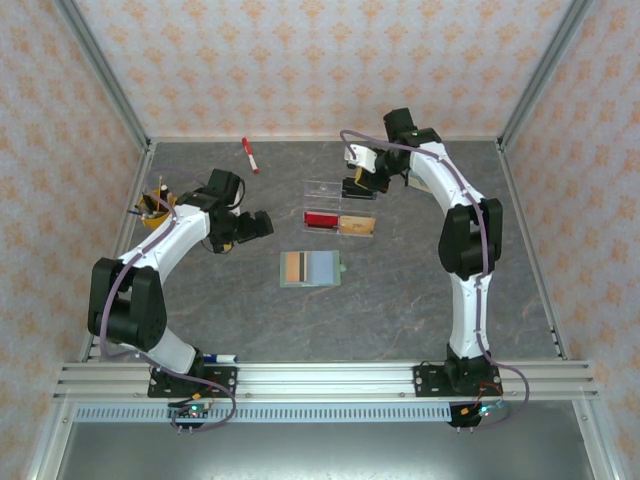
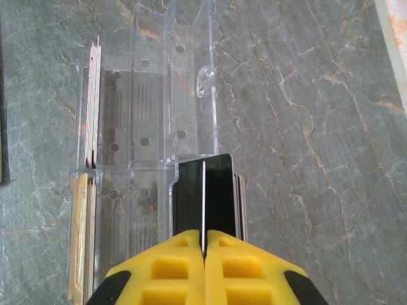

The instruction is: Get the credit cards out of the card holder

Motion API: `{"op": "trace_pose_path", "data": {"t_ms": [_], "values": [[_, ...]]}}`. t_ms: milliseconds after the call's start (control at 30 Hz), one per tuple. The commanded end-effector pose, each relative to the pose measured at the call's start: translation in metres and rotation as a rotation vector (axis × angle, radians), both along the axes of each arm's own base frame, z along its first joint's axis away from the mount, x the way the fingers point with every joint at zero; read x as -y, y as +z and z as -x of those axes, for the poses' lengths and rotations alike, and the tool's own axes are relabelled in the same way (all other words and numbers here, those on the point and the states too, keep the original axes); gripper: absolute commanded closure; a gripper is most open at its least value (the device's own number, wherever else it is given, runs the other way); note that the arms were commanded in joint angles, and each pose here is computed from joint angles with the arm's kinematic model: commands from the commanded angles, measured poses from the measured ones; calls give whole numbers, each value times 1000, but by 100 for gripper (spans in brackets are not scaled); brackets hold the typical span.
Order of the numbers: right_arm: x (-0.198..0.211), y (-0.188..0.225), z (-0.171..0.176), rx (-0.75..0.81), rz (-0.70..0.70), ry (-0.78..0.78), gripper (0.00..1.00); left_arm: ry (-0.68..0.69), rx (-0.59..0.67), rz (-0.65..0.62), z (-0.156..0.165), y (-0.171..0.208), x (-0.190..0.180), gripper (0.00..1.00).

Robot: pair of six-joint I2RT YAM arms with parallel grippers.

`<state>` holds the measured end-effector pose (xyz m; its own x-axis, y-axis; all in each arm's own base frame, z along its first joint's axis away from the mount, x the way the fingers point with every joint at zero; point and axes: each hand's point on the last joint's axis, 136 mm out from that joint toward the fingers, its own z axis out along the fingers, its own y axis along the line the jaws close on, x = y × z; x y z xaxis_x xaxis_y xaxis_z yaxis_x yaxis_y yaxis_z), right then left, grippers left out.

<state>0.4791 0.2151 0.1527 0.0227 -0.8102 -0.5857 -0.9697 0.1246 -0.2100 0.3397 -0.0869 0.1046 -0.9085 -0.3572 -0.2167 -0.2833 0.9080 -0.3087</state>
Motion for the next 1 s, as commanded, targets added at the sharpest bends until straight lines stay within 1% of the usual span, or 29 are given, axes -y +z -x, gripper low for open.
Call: {"op": "trace_pose_path", "data": {"t_ms": [0,100,267,433,700,833,967], "values": [[3,-1,-1,-3,10,16,97,-23,-9,-7,0,-1,0,0],[1,-4,-4,-9,-6,8,95,-27,-11,3,-1,-3,2,0],[2,-3,-6,-4,-2,-7,86,-34,-11,26,-3,-5,7,0],[2,12,-6,25,-15,-19,82,-33,-10,33,-4,-6,8,0],[-1,46,0,43,-83,-74,73,-31,4,36,-5,-1,8,0],[-1,61,12,41,-138,-115,71,-28,16,40,-3,1,8,0],[-10,75,36,0,-272,-148,69,-19,26,54,1,1,8,0]]}}
